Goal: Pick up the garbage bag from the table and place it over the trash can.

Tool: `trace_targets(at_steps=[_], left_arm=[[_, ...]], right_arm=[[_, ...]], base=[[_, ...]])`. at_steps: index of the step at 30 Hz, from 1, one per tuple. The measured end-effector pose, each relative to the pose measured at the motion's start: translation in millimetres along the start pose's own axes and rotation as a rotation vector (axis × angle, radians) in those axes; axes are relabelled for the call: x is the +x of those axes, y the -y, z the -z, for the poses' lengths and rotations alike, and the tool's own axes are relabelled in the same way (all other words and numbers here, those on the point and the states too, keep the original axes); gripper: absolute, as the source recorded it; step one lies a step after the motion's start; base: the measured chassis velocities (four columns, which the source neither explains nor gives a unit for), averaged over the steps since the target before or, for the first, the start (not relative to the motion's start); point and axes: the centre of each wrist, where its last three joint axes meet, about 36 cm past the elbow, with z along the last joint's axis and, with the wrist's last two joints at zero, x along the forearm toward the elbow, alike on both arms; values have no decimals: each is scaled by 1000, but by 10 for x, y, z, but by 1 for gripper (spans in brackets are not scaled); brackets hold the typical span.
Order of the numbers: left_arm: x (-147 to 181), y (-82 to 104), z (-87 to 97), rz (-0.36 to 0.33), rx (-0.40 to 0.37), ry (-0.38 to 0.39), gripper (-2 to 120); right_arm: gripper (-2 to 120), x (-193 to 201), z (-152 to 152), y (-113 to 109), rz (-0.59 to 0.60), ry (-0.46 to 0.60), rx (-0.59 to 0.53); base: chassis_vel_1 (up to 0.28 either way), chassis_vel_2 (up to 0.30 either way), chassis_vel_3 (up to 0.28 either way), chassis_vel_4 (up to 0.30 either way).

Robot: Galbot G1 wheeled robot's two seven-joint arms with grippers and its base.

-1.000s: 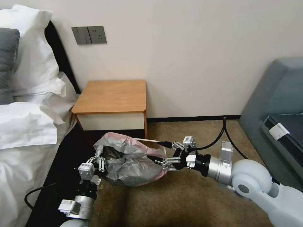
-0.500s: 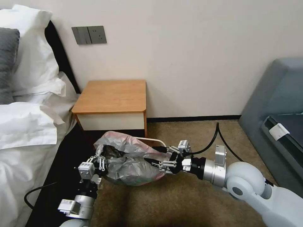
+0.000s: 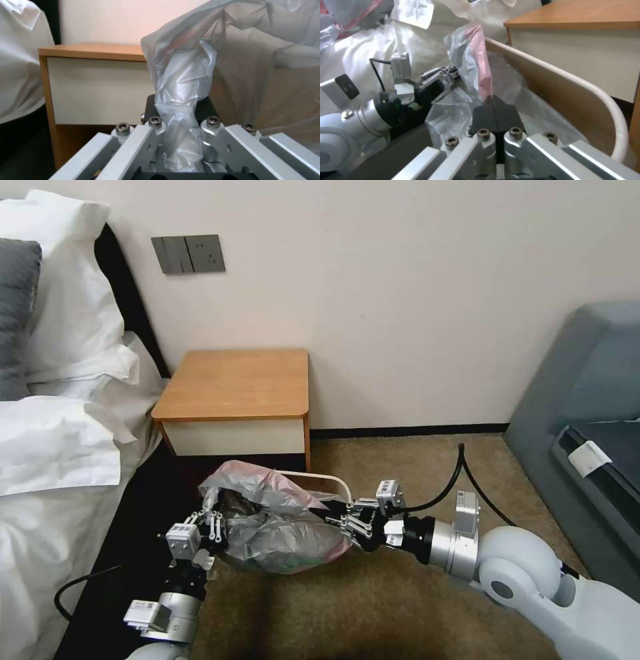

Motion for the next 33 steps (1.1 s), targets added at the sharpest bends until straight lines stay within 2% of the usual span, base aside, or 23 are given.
trace_targets(at_steps=[6, 16, 21, 27, 29, 32, 33], left_arm=[[-2, 10, -14, -2, 3, -4, 8], [28, 14, -30, -23, -17, -9, 8], [49, 29, -26, -52, -27, -3, 8], [59, 69, 1, -72, -21, 12, 8], [59, 67, -7, -56, -11, 9, 8], [52, 31, -1, -29, 17, 1, 8], [52, 31, -1, -29, 17, 1, 8]], right_arm=[[0, -33, -16, 37, -14, 14, 2], [0, -78, 210, 130, -81, 84, 18], [0, -124, 379, 343, -159, 94, 57], [0, -172, 504, 575, -206, 46, 113], [0, -120, 533, 581, -208, 52, 96], [10, 125, 581, 430, -142, 53, 32], [10, 125, 581, 430, -142, 53, 32]], base=[[0, 0, 0, 0], [0, 0, 0, 0], [0, 0, 0, 0], [0, 0, 0, 0], [0, 0, 0, 0], [0, 0, 0, 0], [0, 0, 0, 0]])
